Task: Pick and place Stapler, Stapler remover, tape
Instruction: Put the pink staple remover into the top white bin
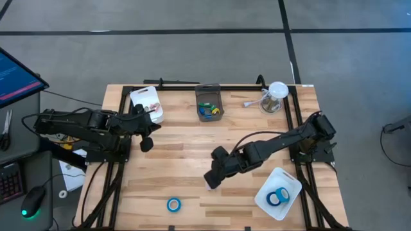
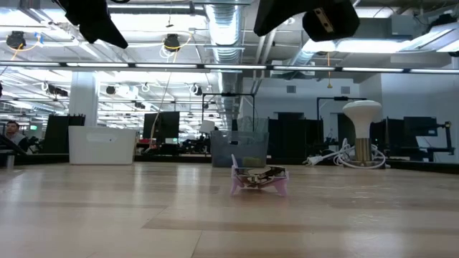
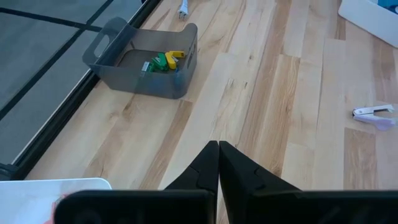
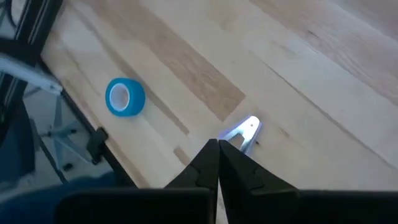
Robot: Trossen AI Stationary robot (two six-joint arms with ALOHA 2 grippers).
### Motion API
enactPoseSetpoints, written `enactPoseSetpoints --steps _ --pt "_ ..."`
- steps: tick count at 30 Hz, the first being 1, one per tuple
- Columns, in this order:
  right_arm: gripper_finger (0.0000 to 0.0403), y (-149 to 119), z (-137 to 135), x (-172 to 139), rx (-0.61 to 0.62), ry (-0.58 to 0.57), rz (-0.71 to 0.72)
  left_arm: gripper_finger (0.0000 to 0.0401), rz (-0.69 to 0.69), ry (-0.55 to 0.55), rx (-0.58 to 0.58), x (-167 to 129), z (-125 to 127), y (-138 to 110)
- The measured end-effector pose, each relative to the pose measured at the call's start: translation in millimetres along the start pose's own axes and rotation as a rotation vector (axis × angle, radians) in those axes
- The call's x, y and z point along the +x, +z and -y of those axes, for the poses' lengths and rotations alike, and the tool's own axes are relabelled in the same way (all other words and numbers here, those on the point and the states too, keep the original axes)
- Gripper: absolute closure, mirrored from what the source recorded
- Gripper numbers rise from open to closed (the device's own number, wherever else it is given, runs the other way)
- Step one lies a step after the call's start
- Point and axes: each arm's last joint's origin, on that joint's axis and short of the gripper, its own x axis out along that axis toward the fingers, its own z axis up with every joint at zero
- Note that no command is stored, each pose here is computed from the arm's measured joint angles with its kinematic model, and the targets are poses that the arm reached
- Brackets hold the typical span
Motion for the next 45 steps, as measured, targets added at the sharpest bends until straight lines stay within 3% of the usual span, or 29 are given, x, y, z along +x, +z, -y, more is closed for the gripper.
enactPoseSetpoints --steps 9,16,23,31,35,37,45 --pt "0.0401 6.4 -2.8 0.5 -0.043 0.041 0.027 0.0397 0.006 -0.001 -0.003 0.0 0.1 0.6" --pt "0.0401 16.9 -10.3 0.1 -0.089 0.136 0.083 0.0397 0.022 -0.005 -0.006 0.1 0.6 2.3" --pt "0.0398 33.3 -2.3 2.5 0.201 0.142 0.028 0.0397 0.038 -0.009 0.012 0.0 1.0 3.9" --pt "0.0373 19.9 13.0 14.1 0.462 -0.06 -0.06 0.0397 0.038 -0.009 0.012 0.0 1.0 3.9" --pt "0.0393 1.7 9.8 20.3 0.496 -0.131 0.109 0.0397 0.038 -0.009 0.018 -0.1 0.9 3.9" --pt "0.0399 -5.7 0.7 17.2 0.524 -0.093 0.157 0.0397 0.038 -0.008 0.033 0.0 0.9 3.9" --pt "0.0399 -30.0 -19.5 34.8 0.533 -0.167 0.072 0.0397 0.039 -0.009 0.036 -0.1 1.0 4.0"
